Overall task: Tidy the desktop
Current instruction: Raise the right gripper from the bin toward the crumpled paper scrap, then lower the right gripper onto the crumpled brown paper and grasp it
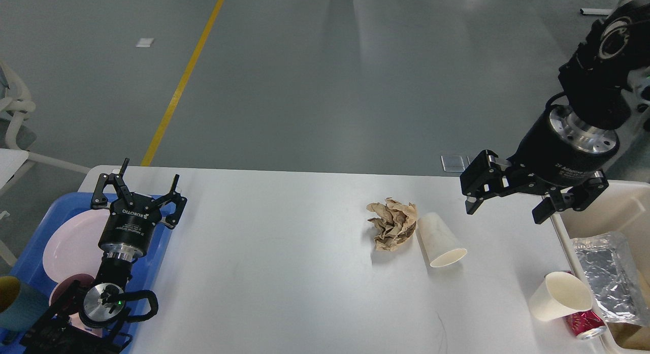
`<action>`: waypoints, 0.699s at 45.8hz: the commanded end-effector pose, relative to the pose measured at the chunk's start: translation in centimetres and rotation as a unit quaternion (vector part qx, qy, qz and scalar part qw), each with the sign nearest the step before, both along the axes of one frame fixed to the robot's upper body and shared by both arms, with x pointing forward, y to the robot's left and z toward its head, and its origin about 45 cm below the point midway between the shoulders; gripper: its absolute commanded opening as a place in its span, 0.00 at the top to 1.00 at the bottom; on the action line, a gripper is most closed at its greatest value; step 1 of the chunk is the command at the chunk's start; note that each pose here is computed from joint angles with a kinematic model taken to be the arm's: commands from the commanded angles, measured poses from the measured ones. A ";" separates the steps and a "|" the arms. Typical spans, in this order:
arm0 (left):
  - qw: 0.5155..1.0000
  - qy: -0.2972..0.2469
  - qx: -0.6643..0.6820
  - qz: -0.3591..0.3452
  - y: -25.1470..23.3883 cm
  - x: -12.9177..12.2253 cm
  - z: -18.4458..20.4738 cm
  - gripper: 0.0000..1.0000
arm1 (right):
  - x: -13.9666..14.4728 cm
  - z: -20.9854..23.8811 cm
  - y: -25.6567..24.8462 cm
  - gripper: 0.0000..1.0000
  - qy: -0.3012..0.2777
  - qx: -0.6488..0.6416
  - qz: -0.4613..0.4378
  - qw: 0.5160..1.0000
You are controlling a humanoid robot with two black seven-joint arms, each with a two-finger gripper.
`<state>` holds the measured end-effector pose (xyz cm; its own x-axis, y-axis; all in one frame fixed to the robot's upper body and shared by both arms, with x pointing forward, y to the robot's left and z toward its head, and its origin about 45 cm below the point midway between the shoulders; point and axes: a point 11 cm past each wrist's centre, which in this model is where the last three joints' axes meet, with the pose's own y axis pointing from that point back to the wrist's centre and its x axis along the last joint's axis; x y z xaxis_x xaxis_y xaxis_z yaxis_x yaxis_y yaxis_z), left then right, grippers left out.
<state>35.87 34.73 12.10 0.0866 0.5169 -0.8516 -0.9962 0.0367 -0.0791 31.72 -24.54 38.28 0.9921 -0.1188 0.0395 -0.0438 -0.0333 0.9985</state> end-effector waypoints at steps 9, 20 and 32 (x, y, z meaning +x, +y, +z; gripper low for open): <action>1.000 0.000 0.000 0.000 0.0 0.0 0.0 0.04 | 0.9 -0.3 -0.2 0.00 -0.017 -0.001 -0.006 1.000; 1.000 0.000 0.000 0.000 0.0 0.0 0.0 0.04 | 3.5 -4.7 1.1 0.00 -0.044 -0.009 -0.009 0.999; 1.000 0.000 -0.001 0.000 0.0 0.0 0.0 0.04 | 7.1 -8.5 6.3 0.00 -0.118 -0.002 0.001 0.993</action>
